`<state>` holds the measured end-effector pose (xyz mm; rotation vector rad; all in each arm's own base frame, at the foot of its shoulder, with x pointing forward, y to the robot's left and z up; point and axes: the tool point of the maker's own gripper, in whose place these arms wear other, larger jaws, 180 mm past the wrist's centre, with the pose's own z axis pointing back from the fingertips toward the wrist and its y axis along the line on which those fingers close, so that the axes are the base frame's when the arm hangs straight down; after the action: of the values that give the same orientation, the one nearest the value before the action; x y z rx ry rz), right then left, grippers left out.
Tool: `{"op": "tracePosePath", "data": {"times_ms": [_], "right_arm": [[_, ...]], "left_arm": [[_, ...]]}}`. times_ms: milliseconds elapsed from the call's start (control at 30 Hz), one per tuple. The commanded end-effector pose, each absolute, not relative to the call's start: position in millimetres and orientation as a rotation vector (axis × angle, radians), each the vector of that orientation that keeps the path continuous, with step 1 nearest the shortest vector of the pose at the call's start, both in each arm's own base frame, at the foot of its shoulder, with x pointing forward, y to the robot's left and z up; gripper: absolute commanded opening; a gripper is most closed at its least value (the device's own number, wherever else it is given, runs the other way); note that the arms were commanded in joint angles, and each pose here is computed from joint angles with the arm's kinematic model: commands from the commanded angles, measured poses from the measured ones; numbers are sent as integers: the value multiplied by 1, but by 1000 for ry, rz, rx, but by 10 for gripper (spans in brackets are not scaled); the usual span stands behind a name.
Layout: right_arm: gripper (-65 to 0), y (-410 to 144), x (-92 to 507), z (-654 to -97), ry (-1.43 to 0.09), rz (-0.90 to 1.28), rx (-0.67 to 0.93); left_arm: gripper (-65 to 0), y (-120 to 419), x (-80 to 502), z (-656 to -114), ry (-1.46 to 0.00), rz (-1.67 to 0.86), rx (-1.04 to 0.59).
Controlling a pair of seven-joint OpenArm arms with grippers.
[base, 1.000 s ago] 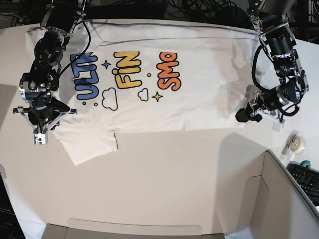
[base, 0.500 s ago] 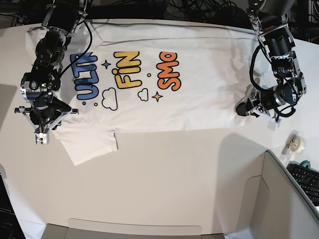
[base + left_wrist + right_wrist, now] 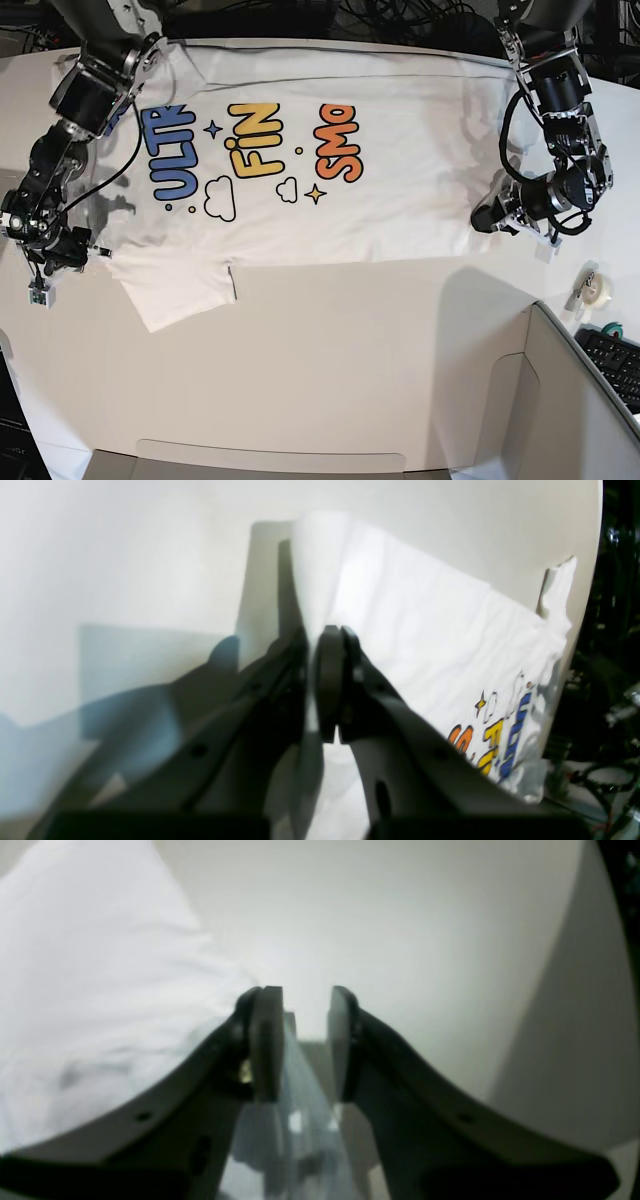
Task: Layout the t-shirt on the table in an organized manner, then fold the t-shirt properly
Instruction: 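Grasp the corners of the opposite edge with both grippers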
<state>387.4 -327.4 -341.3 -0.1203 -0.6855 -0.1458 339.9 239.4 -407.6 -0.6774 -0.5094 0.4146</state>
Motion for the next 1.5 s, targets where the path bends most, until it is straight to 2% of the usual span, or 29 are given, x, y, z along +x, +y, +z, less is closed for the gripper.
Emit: {"op": "tracePosePath", "data": {"times_ms": [0, 133, 233, 500, 1233, 1333, 1467], "right_arm": [[-418, -337, 407, -320, -747, -149, -101], [-316, -334, 428, -335, -712, -211, 75], [-279, -333, 443, -341, -738, -266, 175], [-278, -284, 457, -363, -691, -155, 316], [-282, -239, 412, -428, -539, -104, 348], [-344, -232, 412, -430, -534, -99, 357], [-529, -221, 413, -431, -532, -93, 374]], "left_arm": [[-640, 246, 345, -400, -520, 399, -657], [-639, 246, 345, -401, -520, 399, -656], [-639, 246, 344, -401, -518, 398, -656], [-639, 245, 344, -401, -515, 397, -658], [-639, 245, 344, -401, -514, 397, -660], [-639, 245, 344, -401, -514, 397, -660], [-639, 245, 344, -401, -514, 397, -660]]}}
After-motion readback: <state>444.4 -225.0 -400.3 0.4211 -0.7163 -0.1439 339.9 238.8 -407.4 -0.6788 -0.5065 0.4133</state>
